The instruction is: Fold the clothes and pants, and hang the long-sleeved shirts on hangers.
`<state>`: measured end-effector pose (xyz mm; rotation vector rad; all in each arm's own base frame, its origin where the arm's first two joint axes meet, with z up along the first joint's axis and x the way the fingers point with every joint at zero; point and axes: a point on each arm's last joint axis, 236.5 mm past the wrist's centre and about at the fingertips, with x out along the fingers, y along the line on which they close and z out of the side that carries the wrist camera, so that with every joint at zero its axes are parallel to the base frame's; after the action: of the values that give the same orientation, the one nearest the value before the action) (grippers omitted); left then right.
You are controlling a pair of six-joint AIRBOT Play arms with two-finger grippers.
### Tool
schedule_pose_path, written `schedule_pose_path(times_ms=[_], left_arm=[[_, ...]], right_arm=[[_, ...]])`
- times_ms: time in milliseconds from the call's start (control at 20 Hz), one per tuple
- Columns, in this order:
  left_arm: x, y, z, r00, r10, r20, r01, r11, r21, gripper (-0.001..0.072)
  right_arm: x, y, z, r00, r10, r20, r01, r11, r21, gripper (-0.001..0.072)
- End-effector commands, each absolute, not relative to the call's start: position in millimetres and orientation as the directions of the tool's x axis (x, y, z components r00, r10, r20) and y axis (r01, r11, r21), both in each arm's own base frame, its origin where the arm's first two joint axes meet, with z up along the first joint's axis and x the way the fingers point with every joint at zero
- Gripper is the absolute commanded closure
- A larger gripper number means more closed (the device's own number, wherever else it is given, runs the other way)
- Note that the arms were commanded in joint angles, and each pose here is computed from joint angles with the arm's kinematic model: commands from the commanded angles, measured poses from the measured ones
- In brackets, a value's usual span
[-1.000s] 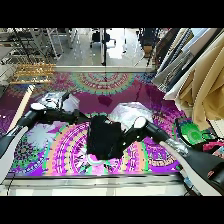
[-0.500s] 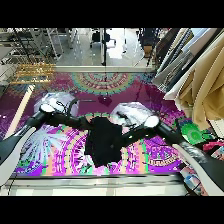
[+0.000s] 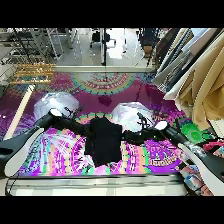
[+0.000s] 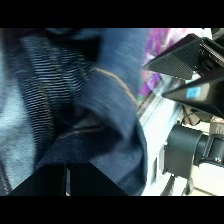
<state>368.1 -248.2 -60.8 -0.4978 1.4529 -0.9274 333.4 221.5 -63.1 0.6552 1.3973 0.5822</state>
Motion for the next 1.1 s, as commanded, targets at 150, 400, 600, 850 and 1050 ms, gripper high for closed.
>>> schedule_pose_path(times_ms=[150, 400, 600, 850, 1050], left_arm=[[366, -248, -73, -0.145, -0.776, -0.614, 0.205, 0.583, -0.786, 0.0702], [353, -248, -59, -0.199, -0.788, -0.583, 0.189, 0.552, -0.812, 0.0702], [340, -224, 1, -0.184, -0.770, -0.611, 0.319, 0.541, -0.778, 0.0702], [324, -196, 89, -0.049, -0.770, -0.636, 0.474, 0.543, -0.694, 0.0701], [305, -189, 128, 0.006, -0.773, -0.635, 0.544, 0.535, -0.646, 0.0701]], right_arm=[[347, 276, -85, 0.051, 0.809, -0.585, 0.008, 0.586, 0.811, 0.0034], [382, 316, -59, 0.083, 0.821, -0.565, -0.125, 0.571, 0.811, 0.0686], [396, 252, 0, 0.219, 0.690, -0.690, -0.140, 0.722, 0.677, 0.0687], [368, 91, 143, 0.556, 0.426, -0.714, -0.010, 0.862, 0.506, 0.0688], [284, -45, 184, 0.651, 0.107, -0.752, 0.314, 0.864, 0.394, 0.0689]])
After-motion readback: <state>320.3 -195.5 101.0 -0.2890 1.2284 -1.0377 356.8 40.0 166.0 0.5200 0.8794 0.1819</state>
